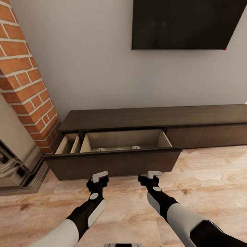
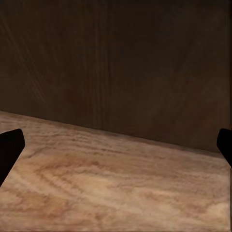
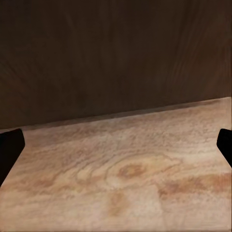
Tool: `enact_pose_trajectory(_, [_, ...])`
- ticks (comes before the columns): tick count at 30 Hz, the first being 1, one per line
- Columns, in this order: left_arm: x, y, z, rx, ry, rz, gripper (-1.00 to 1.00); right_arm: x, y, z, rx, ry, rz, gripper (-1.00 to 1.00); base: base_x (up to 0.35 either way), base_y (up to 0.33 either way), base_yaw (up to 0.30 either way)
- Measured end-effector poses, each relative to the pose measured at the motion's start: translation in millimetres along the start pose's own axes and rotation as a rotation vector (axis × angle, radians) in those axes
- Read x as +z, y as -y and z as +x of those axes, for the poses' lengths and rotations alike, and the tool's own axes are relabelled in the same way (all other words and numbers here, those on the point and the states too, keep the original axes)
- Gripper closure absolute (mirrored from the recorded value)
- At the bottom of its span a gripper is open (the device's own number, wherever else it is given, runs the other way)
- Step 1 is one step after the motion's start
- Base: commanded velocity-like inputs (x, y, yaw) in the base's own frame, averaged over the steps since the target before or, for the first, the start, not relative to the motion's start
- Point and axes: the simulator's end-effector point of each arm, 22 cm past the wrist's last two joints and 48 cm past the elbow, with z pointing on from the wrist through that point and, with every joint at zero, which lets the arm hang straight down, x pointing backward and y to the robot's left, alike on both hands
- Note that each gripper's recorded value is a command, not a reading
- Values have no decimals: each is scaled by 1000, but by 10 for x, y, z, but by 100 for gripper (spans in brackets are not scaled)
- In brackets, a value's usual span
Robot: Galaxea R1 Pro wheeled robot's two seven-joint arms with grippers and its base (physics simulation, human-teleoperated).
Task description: Place each of the two pumpkins and all three candles from the living room inside a cabinet in the living room (use any cabinet), then make sure every cabinet is closed, and position the cauldron so it is next to a table in the living room.
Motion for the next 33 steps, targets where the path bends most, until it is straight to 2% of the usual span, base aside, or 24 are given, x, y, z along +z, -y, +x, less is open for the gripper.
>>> enact_pose_trajectory(6, [-31,112,-18,14,11,17,-100,3,25,-1,3,-2,4,-100,0,0,0])
enact_pose_trajectory(13, [-36,129,-37,40,22,21,-100,-2,-9,-10,3,0,0,-100,128,0,0])
enact_pose_trajectory(23, [-34,108,-31,42,19,13,-100,2,21,-14,11,0,5,-100,211,0,0])
enact_pose_trajectory(33, [-10,104,37,41,11,12,-100,35,37,67,10,-13,7,-100,31,0,0])
